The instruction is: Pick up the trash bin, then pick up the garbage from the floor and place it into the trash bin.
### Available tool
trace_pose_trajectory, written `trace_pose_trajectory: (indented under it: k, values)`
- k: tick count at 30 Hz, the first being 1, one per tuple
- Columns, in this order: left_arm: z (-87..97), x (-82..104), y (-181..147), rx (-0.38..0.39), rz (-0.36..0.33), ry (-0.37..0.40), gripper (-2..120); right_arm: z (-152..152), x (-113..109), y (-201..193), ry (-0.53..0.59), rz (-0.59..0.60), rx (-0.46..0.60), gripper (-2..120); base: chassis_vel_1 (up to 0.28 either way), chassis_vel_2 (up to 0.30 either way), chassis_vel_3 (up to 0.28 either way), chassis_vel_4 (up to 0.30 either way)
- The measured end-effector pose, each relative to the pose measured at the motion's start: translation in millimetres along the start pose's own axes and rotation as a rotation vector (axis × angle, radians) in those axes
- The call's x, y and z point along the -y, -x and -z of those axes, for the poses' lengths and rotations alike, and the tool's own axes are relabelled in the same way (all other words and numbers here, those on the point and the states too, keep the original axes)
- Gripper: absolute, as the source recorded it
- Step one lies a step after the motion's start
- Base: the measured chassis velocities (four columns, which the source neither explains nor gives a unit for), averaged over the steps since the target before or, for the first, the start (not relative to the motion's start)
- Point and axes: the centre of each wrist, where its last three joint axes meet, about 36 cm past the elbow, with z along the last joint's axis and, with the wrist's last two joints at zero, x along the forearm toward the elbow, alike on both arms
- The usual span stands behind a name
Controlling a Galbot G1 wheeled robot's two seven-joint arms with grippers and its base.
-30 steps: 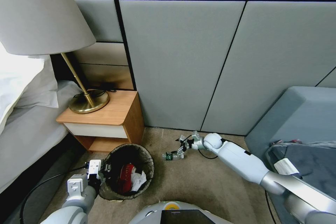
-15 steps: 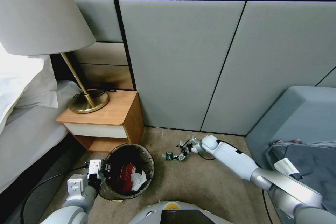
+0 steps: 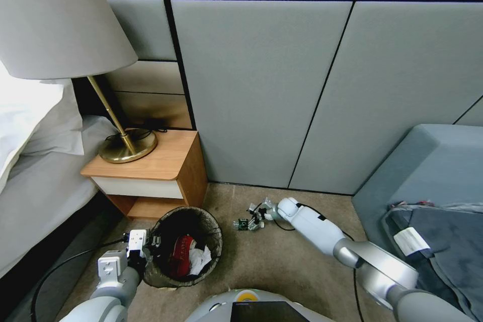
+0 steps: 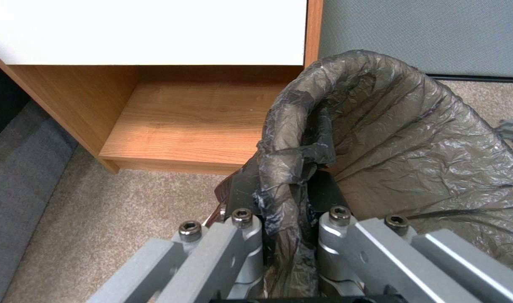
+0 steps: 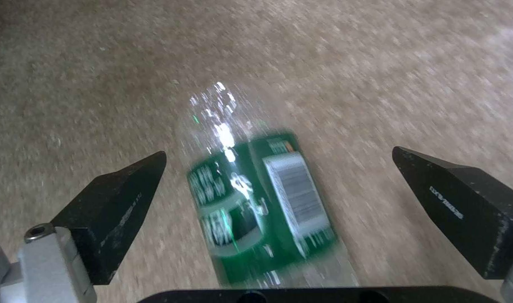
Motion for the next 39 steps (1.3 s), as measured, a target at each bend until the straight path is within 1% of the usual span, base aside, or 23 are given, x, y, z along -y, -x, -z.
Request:
trace_pose_trajectory:
  k: [6, 19, 21, 24, 25, 28, 29, 30, 32, 33, 35, 37, 39]
  values:
    - [-0.1, -0.5, -0.2, -0.002, -0.001, 0.002, 6, -6.1, -3.8, 11.2, 0.001, 0.0, -0.016, 100, 0.0, 0.0, 0.0, 0.0]
    - [0.5, -0.9, 0.1, 0.001, -0.001, 0.002, 6, -12.6, -8.8, 14.3, 0.006, 0.003, -0.019, 100, 0.0, 0.0, 0.0, 0.0]
    - [0.5, -0.9, 0.1, 0.001, -0.001, 0.002, 6, -13.2, -9.4, 14.6, 0.006, 0.004, -0.019, 100, 0.0, 0.0, 0.0, 0.0]
    - [0.6, -1.0, 0.1, 0.001, -0.001, 0.002, 6, -14.7, -10.7, 15.5, 0.004, 0.005, -0.019, 95, 0.0, 0.0, 0.0, 0.0]
    - [0.6, -1.0, 0.1, 0.001, -0.001, 0.002, 6, -14.7, -10.7, 15.5, 0.004, 0.005, -0.019, 95, 0.0, 0.0, 0.0, 0.0]
    - [0.6, -1.0, 0.1, 0.001, -0.001, 0.002, 6, -17.3, -12.1, 16.5, -0.003, 0.002, -0.017, 82, 0.0, 0.0, 0.0, 0.0]
    - [0.6, -1.0, 0.1, 0.001, -0.001, 0.002, 6, -17.3, -12.1, 16.5, -0.003, 0.002, -0.017, 82, 0.0, 0.0, 0.0, 0.0]
    - [0.7, -1.0, 0.1, 0.001, -0.001, 0.002, 6, -17.8, -12.8, 16.8, -0.004, 0.004, -0.017, 73, 0.0, 0.0, 0.0, 0.0]
    - [0.8, -1.1, 0.2, 0.002, -0.001, 0.002, 6, -18.3, -13.9, 16.9, -0.007, 0.006, -0.018, 67, 0.0, 0.0, 0.0, 0.0]
    - [0.8, -1.1, 0.2, 0.002, -0.001, 0.002, 6, -18.3, -13.9, 16.9, -0.007, 0.006, -0.018, 67, 0.0, 0.0, 0.0, 0.0]
    - [1.2, -0.9, 0.4, 0.004, -0.004, 0.003, 6, -19.3, -14.9, 16.1, -0.006, 0.006, -0.015, 54, 0.0, 0.0, 0.0, 0.0]
    - [1.3, -0.9, 0.5, 0.005, -0.004, 0.004, 6, -19.7, -14.7, 15.6, -0.004, 0.005, -0.014, 52, 0.0, 0.0, 0.0, 0.0]
    - [1.6, -0.9, 0.7, 0.009, -0.007, 0.005, 6, -20.9, -14.0, 14.8, 0.0, 0.002, -0.012, 41, 0.0, 0.0, 0.0, 0.0]
